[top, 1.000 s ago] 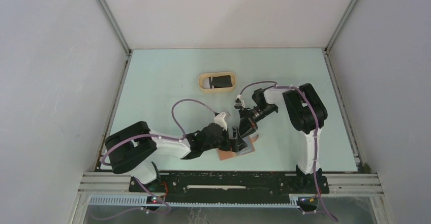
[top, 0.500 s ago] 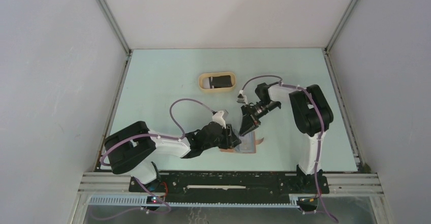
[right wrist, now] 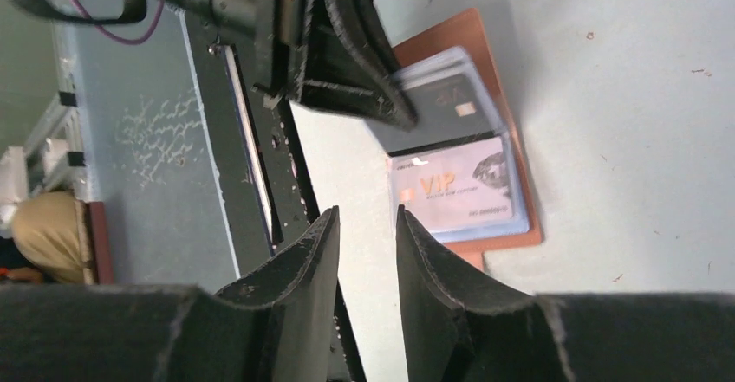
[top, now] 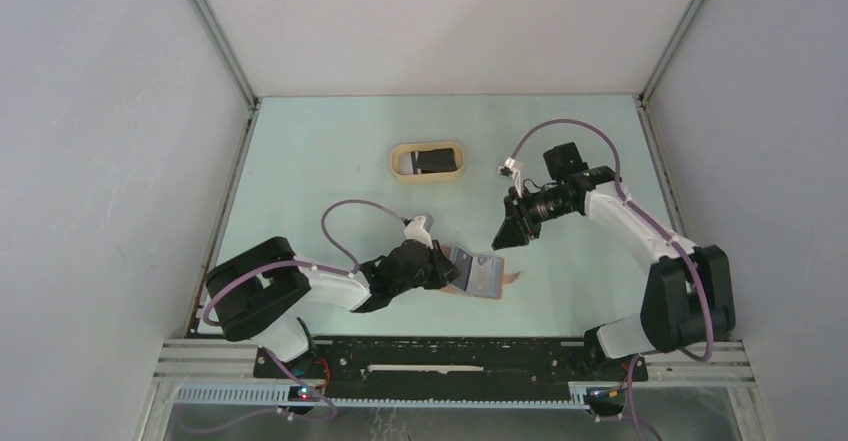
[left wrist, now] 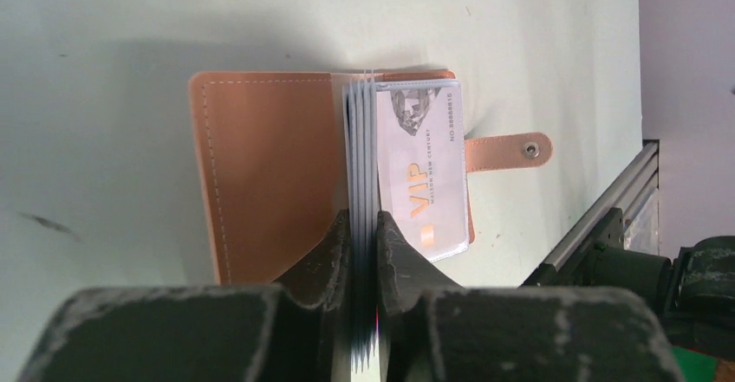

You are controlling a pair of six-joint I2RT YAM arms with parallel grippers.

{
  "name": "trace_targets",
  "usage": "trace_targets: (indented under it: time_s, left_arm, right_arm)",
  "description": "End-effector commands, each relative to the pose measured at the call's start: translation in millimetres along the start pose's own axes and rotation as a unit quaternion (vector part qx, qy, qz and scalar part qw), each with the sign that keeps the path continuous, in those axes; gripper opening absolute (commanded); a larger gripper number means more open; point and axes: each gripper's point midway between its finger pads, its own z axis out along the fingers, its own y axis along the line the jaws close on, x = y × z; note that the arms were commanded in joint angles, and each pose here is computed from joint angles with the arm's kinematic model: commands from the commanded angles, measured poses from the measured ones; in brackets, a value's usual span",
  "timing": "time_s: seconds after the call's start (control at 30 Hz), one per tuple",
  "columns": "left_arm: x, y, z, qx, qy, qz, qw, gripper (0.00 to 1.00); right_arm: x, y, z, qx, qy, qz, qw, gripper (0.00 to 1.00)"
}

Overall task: Put the credit cards into the card holder
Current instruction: Open the card holder at the center of the board.

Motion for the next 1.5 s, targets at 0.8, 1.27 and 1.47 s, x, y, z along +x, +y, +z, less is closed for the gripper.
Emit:
trace_targets:
  time_s: [0.8,1.27,1.47]
  left_arm:
    - [-31,30,31,0.006,-0.094,-0.124,0.988,0.0]
    - [-28,28,35,0.01,-0.088,-0.123,0.988,0.0]
    - [-28,28,35,0.011,-0.089,-0.122,0.989,0.0]
  right_arm:
    - [34,-92,31,0.061,-0.003,0.256,0.965,0.48]
    - [41,-102,35,0.071,0.015,0.275,0.959,0.51]
    - [24,-100,15,0.11,-0.007,0.227,0.968,0.52]
